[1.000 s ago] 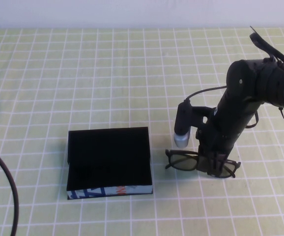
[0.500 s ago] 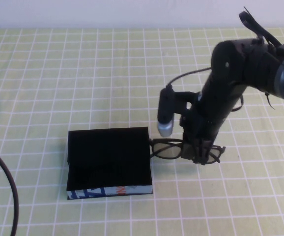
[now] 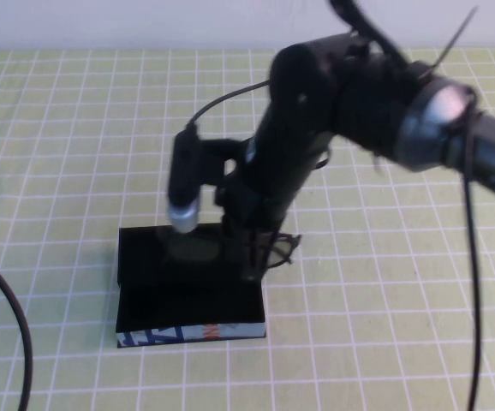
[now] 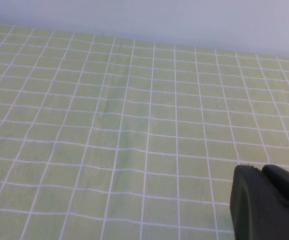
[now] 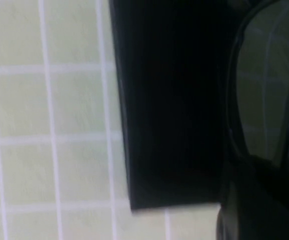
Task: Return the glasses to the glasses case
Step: Place the glasses in the glasses case
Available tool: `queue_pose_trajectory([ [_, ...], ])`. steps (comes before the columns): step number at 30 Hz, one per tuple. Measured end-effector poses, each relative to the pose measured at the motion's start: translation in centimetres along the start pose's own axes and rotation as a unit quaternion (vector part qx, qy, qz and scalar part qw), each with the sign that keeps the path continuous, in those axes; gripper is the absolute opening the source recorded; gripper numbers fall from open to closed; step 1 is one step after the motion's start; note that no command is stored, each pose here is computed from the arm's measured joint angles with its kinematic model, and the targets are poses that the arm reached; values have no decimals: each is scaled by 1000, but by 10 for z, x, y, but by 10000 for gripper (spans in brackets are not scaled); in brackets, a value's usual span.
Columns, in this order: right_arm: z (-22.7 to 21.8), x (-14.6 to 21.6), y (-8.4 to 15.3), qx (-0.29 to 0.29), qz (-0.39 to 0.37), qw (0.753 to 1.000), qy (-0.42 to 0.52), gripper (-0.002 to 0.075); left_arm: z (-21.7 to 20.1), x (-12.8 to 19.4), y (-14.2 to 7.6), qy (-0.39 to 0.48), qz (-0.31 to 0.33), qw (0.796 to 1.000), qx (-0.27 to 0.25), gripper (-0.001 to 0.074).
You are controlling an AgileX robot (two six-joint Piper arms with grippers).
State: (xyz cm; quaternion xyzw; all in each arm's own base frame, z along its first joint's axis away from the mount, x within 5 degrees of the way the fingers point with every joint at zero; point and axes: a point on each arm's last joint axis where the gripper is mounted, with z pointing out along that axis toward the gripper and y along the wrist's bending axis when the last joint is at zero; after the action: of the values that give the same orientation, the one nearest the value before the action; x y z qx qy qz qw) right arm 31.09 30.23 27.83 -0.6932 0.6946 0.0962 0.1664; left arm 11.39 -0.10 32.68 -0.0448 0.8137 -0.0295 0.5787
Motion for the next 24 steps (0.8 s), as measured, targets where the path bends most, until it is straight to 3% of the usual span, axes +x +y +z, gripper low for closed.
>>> queue_pose_trajectory([
  [8, 44, -33, 11, -41, -11, 999, -13, 63, 0, 0, 0, 0, 0, 1000, 0, -2],
  [20, 59, -35, 10, -55, -2, 998, -16, 64, 0, 0, 0, 2, 0, 1000, 0, -1],
  [24, 59, -35, 10, -54, -2, 998, -17, 141, 0, 0, 0, 2, 0, 1000, 0, -2],
])
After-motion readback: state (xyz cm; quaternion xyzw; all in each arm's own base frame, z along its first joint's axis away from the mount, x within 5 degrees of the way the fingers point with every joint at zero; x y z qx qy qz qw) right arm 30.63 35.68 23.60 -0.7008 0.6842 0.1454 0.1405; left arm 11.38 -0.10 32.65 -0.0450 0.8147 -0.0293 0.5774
